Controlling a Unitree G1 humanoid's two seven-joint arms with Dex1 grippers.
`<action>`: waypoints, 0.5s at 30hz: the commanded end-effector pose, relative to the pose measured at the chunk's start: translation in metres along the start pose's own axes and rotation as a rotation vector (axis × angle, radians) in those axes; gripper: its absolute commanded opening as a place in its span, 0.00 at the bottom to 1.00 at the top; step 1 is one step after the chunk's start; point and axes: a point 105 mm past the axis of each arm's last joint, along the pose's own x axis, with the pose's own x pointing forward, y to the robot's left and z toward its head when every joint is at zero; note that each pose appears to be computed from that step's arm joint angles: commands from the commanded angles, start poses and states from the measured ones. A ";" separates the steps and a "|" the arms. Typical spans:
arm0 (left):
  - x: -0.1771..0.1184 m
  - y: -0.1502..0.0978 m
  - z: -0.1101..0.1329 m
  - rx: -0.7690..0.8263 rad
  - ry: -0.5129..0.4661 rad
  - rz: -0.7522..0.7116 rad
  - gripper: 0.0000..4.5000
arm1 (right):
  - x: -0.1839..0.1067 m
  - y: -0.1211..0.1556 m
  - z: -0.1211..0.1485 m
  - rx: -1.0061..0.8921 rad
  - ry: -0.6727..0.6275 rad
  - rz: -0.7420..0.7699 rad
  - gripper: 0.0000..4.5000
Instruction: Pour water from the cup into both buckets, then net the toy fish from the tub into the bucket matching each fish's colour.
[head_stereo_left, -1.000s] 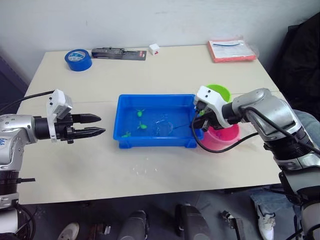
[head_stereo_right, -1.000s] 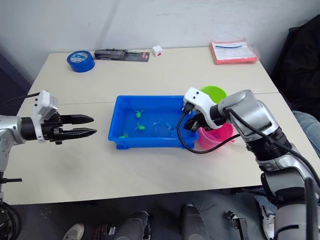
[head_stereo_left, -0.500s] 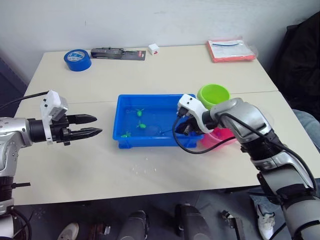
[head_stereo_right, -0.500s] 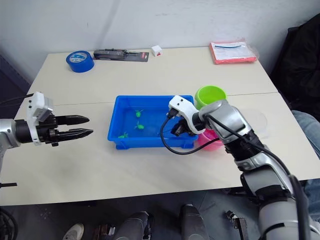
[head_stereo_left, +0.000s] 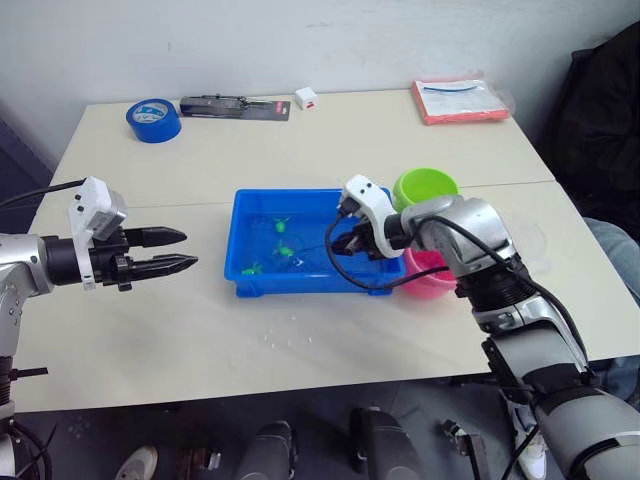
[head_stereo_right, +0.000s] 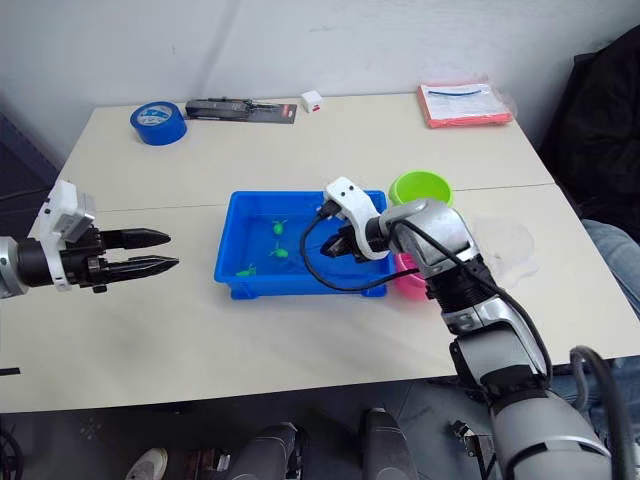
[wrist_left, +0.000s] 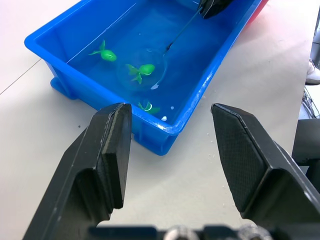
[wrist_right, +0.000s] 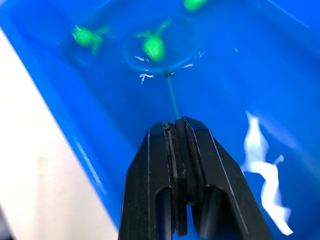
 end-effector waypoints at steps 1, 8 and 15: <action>-0.004 0.001 0.014 0.043 -0.022 0.004 0.62 | -0.015 0.010 0.023 -0.033 -0.070 0.024 0.18; 0.005 0.004 0.020 0.052 -0.052 -0.022 0.62 | -0.042 0.018 0.020 -0.010 -0.098 0.037 0.18; 0.019 0.004 0.023 0.066 -0.073 -0.068 0.62 | -0.055 0.015 0.018 -0.011 -0.147 -0.016 0.18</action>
